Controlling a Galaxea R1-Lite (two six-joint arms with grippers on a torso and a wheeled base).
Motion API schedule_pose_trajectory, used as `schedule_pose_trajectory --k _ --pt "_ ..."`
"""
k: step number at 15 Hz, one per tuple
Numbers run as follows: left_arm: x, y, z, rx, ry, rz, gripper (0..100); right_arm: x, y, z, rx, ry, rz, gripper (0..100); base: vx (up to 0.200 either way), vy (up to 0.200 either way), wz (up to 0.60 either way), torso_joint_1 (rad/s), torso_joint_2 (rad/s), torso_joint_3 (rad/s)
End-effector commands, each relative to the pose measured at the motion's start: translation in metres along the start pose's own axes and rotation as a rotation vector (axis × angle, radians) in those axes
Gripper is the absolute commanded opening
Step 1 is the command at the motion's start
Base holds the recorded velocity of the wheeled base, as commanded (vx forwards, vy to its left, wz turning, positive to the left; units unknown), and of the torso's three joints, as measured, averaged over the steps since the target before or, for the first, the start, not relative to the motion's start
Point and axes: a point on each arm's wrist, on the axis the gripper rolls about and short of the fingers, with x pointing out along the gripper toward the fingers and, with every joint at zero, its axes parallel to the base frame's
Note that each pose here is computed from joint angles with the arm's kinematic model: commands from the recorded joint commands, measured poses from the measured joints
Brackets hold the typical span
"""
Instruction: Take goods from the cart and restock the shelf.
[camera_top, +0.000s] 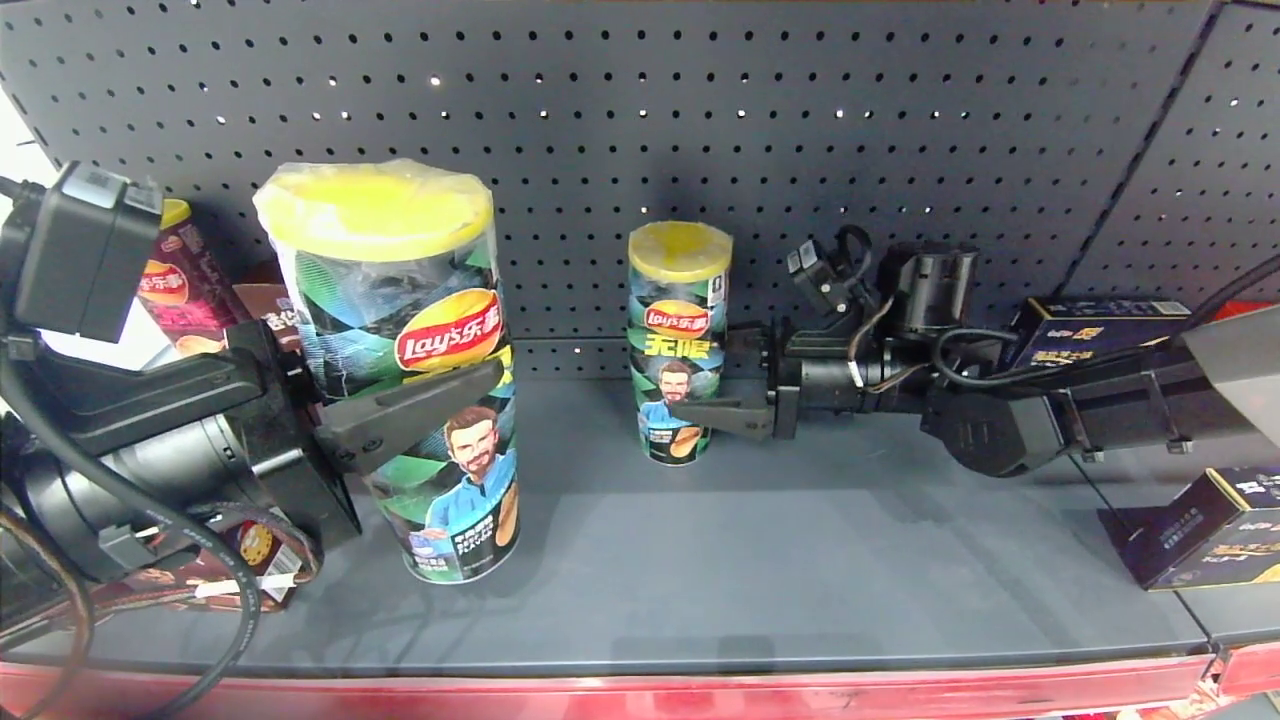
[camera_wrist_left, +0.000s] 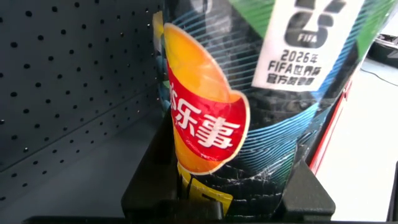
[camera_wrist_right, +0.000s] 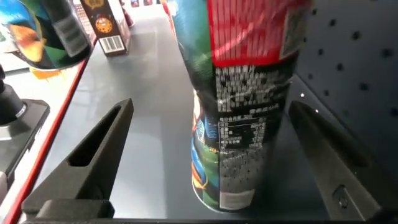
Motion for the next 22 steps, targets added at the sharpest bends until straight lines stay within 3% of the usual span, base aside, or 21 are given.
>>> schedule_pose_trajectory --k 1,6,7,14,17,19,22 --pt "0.000 0.000 0.000 0.000 0.001 0.001 0 0.013 -0.004 -0.012 0.012 0.006 0.018 100 0.000 0.000 0.00 0.000 0.00 0.000" --pt "-0.001 0.000 -0.004 -0.008 0.012 0.001 0 0.030 -0.020 -0.027 -0.027 -0.017 0.021 100 0.000 0.000 0.00 0.000 0.00 0.000" --pt "-0.001 0.000 -0.003 -0.005 0.010 0.003 0 0.030 -0.021 -0.027 -0.032 -0.022 0.020 0 0.000 0.000 0.00 0.000 0.00 0.000" --pt "0.000 0.000 -0.005 -0.009 0.017 0.002 0 0.024 -0.013 -0.015 -0.039 -0.028 0.020 0 0.000 0.000 0.00 0.000 0.00 0.000" --pt "-0.001 0.000 -0.004 -0.006 0.012 0.004 0 0.016 0.002 0.018 -0.083 -0.064 0.019 0 0.000 0.000 0.00 0.000 0.00 0.000" --pt "-0.001 -0.001 -0.004 -0.006 0.012 0.003 0 0.012 0.032 0.038 -0.066 -0.066 -0.015 0 0.000 0.000 0.00 0.000 0.00 0.000" --pt "-0.001 0.000 -0.004 -0.006 0.012 0.004 0 0.007 0.073 0.041 -0.038 -0.052 0.002 0 0.000 0.000 0.00 0.000 0.00 0.000"
